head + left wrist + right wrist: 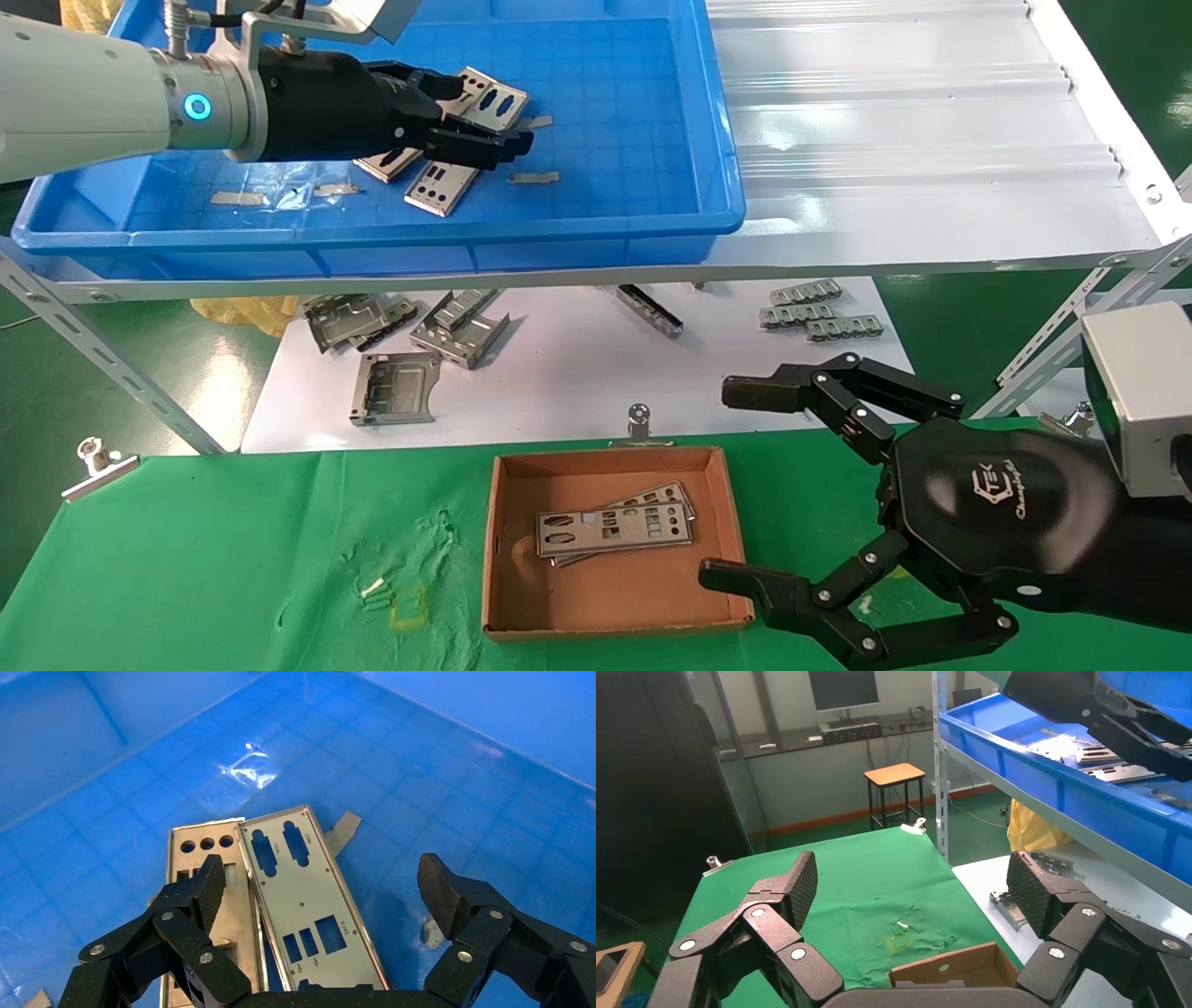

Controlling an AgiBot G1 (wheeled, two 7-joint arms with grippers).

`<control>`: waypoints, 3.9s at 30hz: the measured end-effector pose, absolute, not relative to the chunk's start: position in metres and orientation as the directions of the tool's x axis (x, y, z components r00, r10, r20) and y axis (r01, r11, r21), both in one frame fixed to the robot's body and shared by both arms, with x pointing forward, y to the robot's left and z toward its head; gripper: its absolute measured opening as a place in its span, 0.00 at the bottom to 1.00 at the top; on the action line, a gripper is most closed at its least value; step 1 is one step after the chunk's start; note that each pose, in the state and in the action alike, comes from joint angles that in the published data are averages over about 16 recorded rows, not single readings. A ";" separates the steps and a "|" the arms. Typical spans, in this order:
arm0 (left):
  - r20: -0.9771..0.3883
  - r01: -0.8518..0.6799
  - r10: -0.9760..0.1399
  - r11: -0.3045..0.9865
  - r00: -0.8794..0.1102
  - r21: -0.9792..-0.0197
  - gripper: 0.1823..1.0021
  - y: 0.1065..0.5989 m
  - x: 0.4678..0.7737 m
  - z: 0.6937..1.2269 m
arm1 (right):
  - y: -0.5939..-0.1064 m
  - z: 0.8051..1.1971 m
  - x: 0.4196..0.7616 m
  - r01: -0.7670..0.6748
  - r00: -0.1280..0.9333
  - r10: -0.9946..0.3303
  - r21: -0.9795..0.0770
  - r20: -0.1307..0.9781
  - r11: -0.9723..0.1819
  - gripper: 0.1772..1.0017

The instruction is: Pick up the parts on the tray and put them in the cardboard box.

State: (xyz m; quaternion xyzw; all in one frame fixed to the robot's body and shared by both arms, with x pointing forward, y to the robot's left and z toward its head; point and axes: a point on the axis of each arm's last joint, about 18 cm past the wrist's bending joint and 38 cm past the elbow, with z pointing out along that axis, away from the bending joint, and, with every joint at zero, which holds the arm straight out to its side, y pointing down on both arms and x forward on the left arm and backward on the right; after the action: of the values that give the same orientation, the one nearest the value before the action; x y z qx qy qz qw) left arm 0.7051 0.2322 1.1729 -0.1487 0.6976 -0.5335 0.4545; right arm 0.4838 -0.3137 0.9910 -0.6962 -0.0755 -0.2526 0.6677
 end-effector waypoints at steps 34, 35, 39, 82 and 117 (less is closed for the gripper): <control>-0.498 0.263 -0.718 0.423 -0.487 -0.867 0.47 0.233 0.714 1.174 | -0.314 0.991 0.484 0.442 0.861 -0.232 -0.892 0.453 -0.097 1.00; -0.498 0.263 -0.718 0.423 -0.486 -0.867 0.44 0.233 0.714 1.175 | -0.314 0.991 0.484 0.442 0.861 -0.232 -0.892 0.453 -0.097 1.00; -0.498 0.267 -0.720 0.421 -0.483 -0.867 0.37 0.234 0.714 1.177 | -0.314 0.991 0.484 0.442 0.861 -0.232 -0.892 0.453 -0.097 1.00; -0.594 0.357 -0.559 0.482 -0.579 -0.801 0.11 0.230 0.680 1.182 | -0.314 0.991 0.484 0.442 0.861 -0.232 -0.892 0.453 -0.097 1.00; -0.502 0.292 -0.656 0.410 -0.564 -0.864 0.92 0.220 0.700 1.177 | -0.314 0.991 0.484 0.442 0.861 -0.232 -0.892 0.453 -0.097 1.00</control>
State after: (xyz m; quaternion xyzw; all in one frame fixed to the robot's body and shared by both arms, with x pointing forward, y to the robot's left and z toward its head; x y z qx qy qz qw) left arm 0.6995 0.2197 1.1771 -0.1281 0.7096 -0.5276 0.4491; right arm 0.4838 -0.3137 0.9910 -0.6962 -0.0755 -0.2526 0.6677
